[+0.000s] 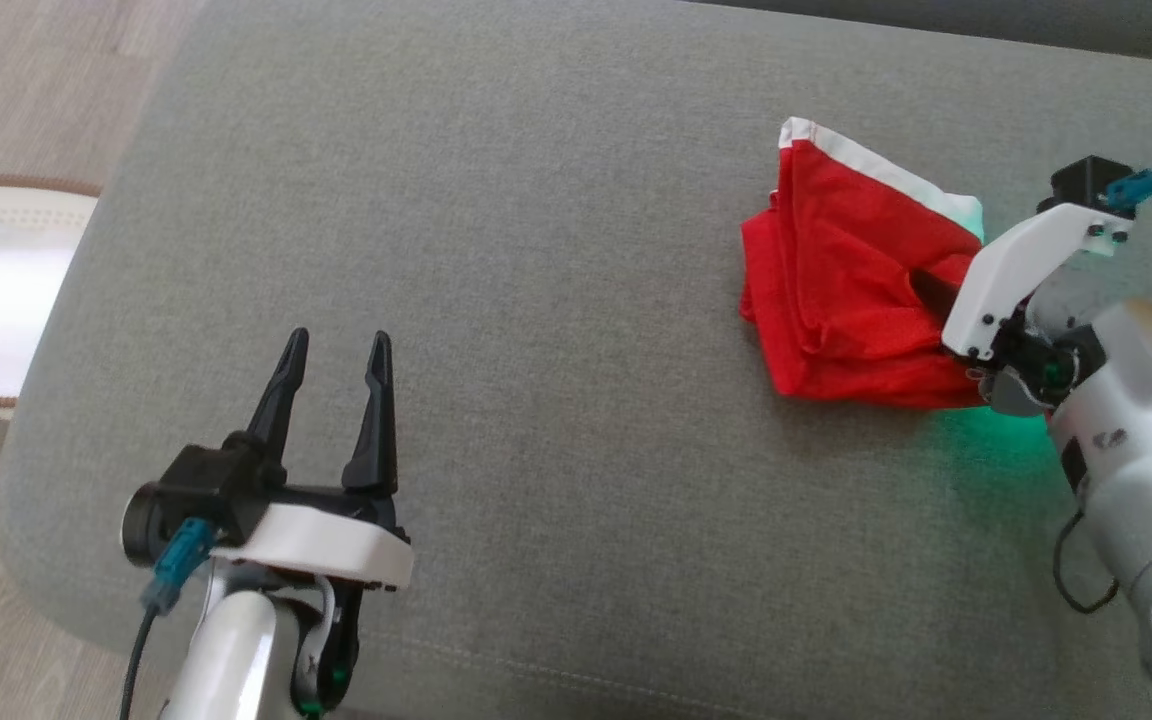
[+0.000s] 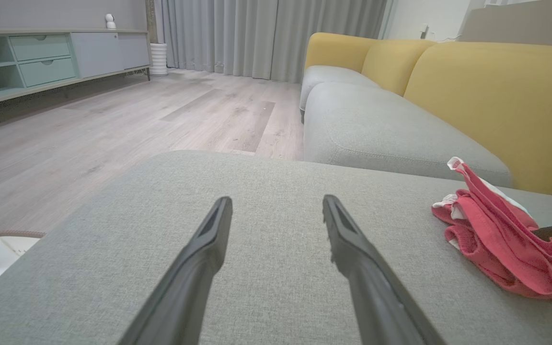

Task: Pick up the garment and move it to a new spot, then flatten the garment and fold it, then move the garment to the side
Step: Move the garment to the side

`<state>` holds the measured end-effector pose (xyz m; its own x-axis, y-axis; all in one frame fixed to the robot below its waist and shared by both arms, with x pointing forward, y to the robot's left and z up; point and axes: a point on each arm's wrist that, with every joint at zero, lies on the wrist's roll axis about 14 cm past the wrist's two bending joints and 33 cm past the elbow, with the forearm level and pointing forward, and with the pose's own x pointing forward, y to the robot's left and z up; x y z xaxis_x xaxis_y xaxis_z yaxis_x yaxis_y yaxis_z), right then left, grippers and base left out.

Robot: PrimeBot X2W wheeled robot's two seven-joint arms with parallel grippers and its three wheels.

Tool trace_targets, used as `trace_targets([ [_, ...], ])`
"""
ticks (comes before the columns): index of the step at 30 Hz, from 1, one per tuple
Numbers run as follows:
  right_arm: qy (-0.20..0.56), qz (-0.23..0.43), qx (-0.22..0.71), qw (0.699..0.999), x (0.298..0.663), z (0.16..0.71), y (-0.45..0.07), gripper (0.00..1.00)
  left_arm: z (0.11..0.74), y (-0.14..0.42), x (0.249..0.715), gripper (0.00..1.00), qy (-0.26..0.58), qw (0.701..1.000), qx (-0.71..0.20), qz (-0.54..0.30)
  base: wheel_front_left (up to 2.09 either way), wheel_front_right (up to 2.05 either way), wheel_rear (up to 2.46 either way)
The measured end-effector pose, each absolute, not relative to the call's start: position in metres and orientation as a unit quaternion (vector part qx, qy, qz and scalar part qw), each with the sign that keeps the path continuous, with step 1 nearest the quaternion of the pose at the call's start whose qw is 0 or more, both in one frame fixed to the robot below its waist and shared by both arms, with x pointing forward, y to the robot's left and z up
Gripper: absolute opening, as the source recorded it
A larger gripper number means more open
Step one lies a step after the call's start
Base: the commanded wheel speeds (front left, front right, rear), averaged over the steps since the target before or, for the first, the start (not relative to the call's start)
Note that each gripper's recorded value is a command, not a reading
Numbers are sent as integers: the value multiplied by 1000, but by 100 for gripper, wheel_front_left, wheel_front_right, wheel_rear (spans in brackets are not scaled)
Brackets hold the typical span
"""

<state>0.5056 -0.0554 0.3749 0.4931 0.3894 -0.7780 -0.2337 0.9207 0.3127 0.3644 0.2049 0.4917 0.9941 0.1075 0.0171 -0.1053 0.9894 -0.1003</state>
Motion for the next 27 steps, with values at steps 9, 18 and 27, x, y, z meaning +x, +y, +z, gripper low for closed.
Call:
trace_targets([
  [9, 412, 171, 74, 892, 493, 393, -74, 0, 502, 189, 368, 100, -27, 998, -52, 22, 0, 0, 0],
  [18, 341, 146, 61, 927, 483, 439, -121, 0, 511, 132, 384, 100, -42, 994, -58, -78, 0, 0, 0],
  [27, 302, 84, 86, 946, 453, 464, -188, 0, 509, 39, 390, 100, -31, 973, -69, -218, 0, 0, 0],
])
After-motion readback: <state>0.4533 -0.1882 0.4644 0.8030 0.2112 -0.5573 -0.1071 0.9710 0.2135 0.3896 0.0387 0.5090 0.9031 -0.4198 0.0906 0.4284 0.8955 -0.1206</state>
